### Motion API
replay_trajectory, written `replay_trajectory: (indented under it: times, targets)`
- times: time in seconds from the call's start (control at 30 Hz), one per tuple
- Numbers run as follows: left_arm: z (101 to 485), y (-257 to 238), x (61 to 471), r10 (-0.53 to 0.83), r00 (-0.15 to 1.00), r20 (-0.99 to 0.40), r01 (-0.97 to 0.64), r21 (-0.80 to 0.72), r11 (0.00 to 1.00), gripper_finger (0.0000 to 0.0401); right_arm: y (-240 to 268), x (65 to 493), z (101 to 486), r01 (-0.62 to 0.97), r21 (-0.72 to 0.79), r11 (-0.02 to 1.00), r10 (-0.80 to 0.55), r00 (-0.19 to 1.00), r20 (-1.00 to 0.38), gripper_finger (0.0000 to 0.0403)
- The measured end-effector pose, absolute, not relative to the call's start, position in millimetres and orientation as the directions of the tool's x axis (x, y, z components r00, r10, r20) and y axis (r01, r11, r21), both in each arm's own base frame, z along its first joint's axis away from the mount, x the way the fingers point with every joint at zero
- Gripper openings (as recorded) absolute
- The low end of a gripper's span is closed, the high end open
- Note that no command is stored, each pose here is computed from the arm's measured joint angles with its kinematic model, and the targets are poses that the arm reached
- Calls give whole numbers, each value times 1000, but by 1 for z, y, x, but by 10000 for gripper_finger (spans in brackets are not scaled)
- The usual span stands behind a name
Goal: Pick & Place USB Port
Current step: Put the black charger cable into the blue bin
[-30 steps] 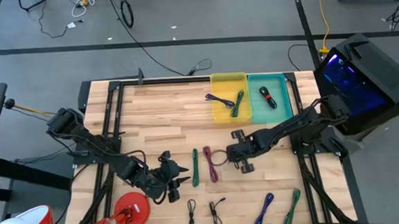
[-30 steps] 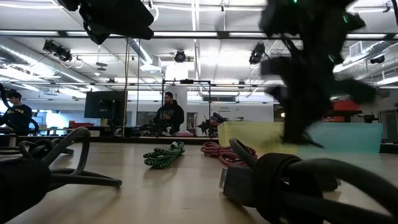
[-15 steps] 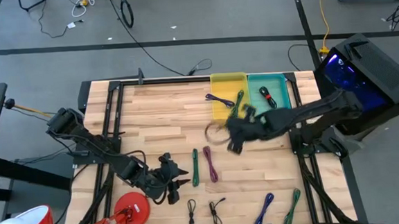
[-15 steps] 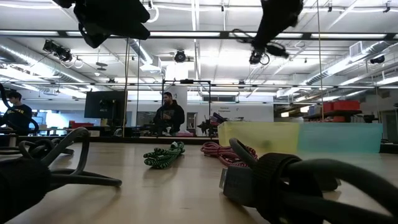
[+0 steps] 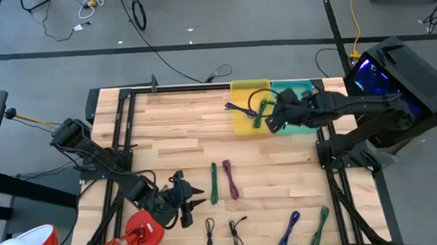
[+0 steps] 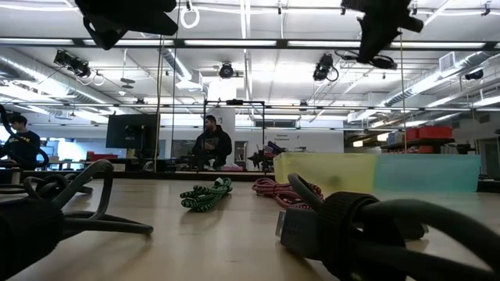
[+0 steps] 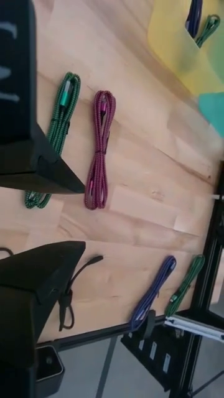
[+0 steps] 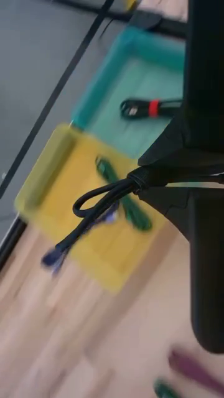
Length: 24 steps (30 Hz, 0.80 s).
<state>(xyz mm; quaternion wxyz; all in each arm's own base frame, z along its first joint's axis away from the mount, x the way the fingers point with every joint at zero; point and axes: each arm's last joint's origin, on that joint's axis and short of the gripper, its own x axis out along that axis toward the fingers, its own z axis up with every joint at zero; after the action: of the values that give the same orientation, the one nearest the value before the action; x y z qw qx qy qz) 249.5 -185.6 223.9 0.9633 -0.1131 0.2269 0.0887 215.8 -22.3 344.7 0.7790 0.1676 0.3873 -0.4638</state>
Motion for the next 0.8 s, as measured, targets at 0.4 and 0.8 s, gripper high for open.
replay_trajectory:
  times: [0.4, 0.8]
  targets:
    - [224, -186, 250, 114, 880, -460, -218, -179, 959, 138, -60, 173, 278, 932, -138, 334, -602, 98, -793, 16]
    - [224, -185, 250, 124, 881, -458, -221, -166, 961, 138, -104, 148, 250, 968, -55, 244, -631, 115, -767, 16]
